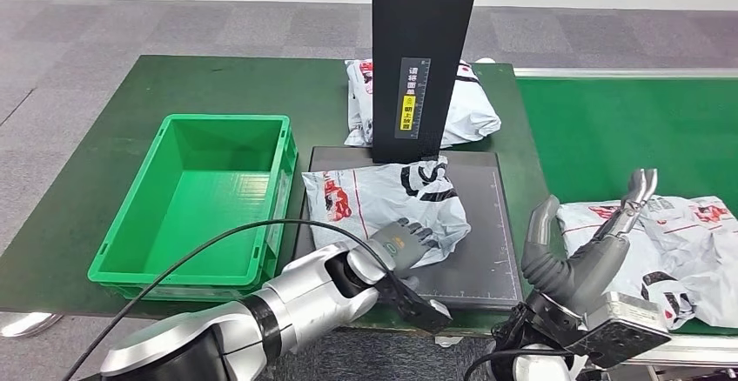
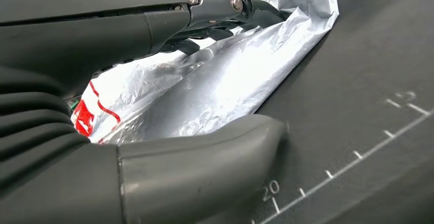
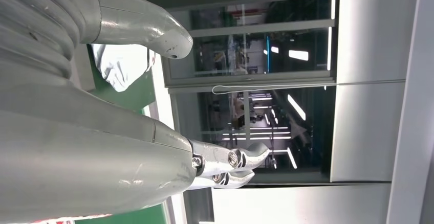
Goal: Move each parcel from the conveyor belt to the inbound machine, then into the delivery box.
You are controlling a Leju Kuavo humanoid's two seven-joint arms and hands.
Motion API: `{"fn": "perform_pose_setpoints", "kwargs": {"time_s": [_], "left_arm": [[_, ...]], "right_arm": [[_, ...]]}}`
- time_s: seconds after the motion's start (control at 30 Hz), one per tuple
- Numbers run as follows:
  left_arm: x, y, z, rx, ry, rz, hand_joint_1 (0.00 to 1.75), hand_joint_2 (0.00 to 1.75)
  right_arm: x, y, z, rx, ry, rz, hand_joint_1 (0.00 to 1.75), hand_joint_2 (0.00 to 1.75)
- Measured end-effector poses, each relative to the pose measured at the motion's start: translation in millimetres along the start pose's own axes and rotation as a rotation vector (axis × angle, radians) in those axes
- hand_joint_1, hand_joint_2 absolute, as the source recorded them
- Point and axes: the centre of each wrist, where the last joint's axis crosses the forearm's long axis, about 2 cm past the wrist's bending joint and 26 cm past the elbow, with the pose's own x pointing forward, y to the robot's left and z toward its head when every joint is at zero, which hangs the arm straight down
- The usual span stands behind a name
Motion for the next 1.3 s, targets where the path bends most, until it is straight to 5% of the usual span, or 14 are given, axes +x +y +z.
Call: {"fn": "perform_pose_setpoints", "kwargs": {"time_s": [0.1,0.9,1.3], "left_arm": [[-4,1,0,-0.004,0.032,-0.013,1.75,1.75],[-37,-3,0,0.101,0.211,-0.037,1.75,1.75],[-73,-10,9,0.515,0.382,0.056,1.75,1.75]], "right_arm": [[0,0,0,0.000,0.004,-0.001,0.00,1.75],[-6,6,-1,0.103,0.036,-0.026,0.00,1.75],[-12,-2,-14,0.123,0.080,-0.007,0.00,1.75]]}}
